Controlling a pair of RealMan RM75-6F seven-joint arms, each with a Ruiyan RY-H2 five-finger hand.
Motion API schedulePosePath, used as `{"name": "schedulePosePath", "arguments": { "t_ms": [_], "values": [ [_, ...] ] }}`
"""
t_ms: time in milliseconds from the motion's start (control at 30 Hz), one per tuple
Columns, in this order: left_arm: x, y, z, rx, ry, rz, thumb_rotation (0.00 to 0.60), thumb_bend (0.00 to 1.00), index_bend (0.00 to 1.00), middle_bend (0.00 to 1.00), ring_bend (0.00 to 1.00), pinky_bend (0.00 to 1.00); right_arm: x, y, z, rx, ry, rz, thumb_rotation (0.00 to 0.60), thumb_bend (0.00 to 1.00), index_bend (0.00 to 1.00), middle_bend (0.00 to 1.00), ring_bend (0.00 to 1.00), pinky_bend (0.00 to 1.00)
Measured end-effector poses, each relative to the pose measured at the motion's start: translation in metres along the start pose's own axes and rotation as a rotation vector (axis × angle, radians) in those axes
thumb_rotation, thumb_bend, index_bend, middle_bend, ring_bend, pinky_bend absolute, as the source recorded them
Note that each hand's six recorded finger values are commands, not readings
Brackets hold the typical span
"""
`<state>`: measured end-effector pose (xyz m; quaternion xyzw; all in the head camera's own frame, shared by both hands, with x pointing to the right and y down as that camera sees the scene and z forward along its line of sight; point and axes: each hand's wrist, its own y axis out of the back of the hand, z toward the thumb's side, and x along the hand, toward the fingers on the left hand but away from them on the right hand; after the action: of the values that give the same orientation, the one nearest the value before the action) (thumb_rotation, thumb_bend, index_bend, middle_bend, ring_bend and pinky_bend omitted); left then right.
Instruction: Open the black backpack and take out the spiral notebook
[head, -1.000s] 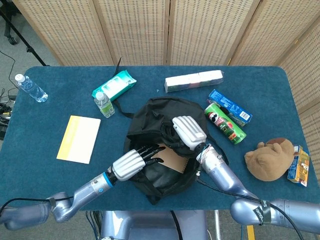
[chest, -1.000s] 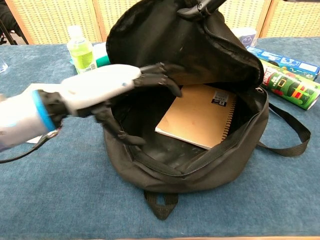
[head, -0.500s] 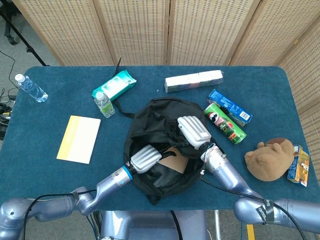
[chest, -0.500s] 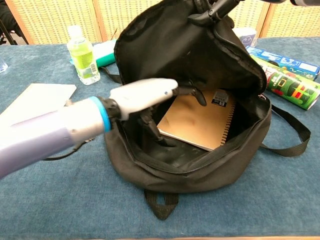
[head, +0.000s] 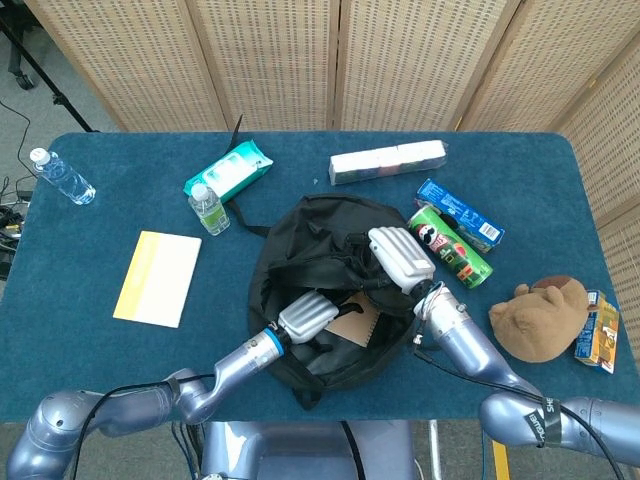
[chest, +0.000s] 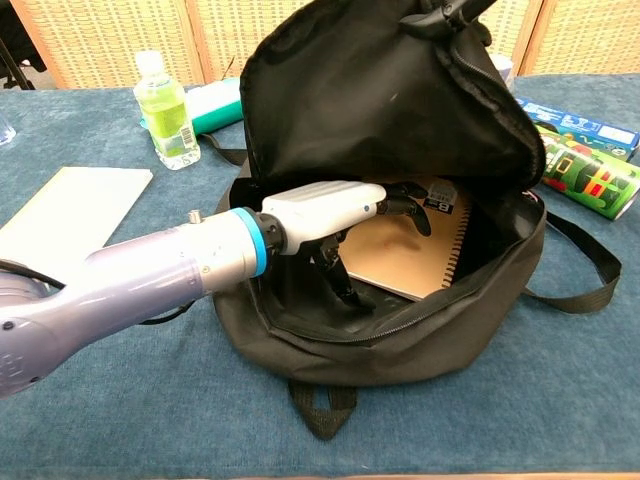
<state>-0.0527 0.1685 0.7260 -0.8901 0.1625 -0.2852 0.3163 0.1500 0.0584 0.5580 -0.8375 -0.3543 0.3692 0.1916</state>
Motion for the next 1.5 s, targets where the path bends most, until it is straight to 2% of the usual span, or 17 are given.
{"name": "schedulePosePath", "arguments": {
  "t_ms": [300, 400, 533, 633, 767, 900, 967, 1033, 1133, 1333, 1500],
  "values": [
    [0.011, -0.005, -0.002, 0.015, 0.018, -0.008, 0.600, 0.21, 0.26, 0.00, 0.06, 0.13, 0.008, 0.003, 0.003, -0.036, -0.013, 0.035, 0.600, 0.65, 0.61, 0.68, 0.60, 0.72],
    [0.014, -0.005, -0.003, 0.021, 0.023, -0.009, 0.600, 0.29, 0.26, 0.00, 0.06, 0.13, 0.011, 0.003, 0.005, -0.046, -0.017, 0.058, 0.600, 0.65, 0.61, 0.68, 0.60, 0.72],
    [0.018, -0.006, -0.004, 0.036, 0.028, -0.010, 0.600, 0.49, 0.26, 0.00, 0.06, 0.13, 0.015, 0.002, 0.008, -0.054, -0.015, 0.084, 0.600, 0.65, 0.61, 0.68, 0.60, 0.72],
    [0.021, -0.008, -0.002, 0.038, 0.028, -0.014, 0.600, 0.59, 0.26, 0.00, 0.06, 0.13, 0.018, 0.001, 0.009, -0.044, -0.010, 0.097, 0.600, 0.65, 0.61, 0.68, 0.60, 0.72],
    [0.023, -0.008, -0.002, 0.046, 0.029, -0.015, 0.600, 0.61, 0.26, 0.02, 0.07, 0.19, 0.020, 0.000, 0.009, -0.043, -0.008, 0.108, 0.600, 0.66, 0.61, 0.68, 0.60, 0.72],
    [0.024, -0.007, -0.003, 0.052, 0.033, -0.007, 0.600, 0.62, 0.27, 0.11, 0.14, 0.28, 0.020, -0.001, 0.009, -0.044, -0.006, 0.110, 0.600, 0.66, 0.61, 0.68, 0.60, 0.72],
    [0.025, -0.006, -0.003, 0.054, 0.035, 0.002, 0.600, 0.61, 0.31, 0.17, 0.18, 0.31, 0.021, 0.000, 0.009, -0.042, -0.005, 0.108, 0.600, 0.66, 0.61, 0.68, 0.60, 0.72],
    [0.026, -0.004, -0.004, 0.061, 0.037, 0.013, 0.600, 0.59, 0.46, 0.31, 0.23, 0.35, 0.021, 0.001, 0.008, -0.043, -0.005, 0.105, 0.600, 0.66, 0.61, 0.68, 0.60, 0.72],
    [0.026, -0.001, -0.005, 0.072, 0.042, 0.035, 0.600, 0.58, 0.63, 0.45, 0.29, 0.43, 0.021, 0.002, 0.008, -0.049, -0.006, 0.100, 0.600, 0.68, 0.61, 0.68, 0.60, 0.72],
    [0.026, 0.005, -0.005, 0.090, 0.041, 0.086, 0.600, 0.58, 0.74, 0.55, 0.38, 0.51, 0.020, 0.004, 0.007, -0.055, -0.004, 0.092, 0.600, 0.72, 0.62, 0.68, 0.60, 0.72],
    [0.023, 0.008, -0.007, 0.080, 0.044, 0.106, 0.600, 0.58, 0.77, 0.58, 0.41, 0.53, 0.018, 0.009, 0.005, -0.065, -0.008, 0.074, 0.600, 0.72, 0.62, 0.68, 0.60, 0.72]
  ]
}}
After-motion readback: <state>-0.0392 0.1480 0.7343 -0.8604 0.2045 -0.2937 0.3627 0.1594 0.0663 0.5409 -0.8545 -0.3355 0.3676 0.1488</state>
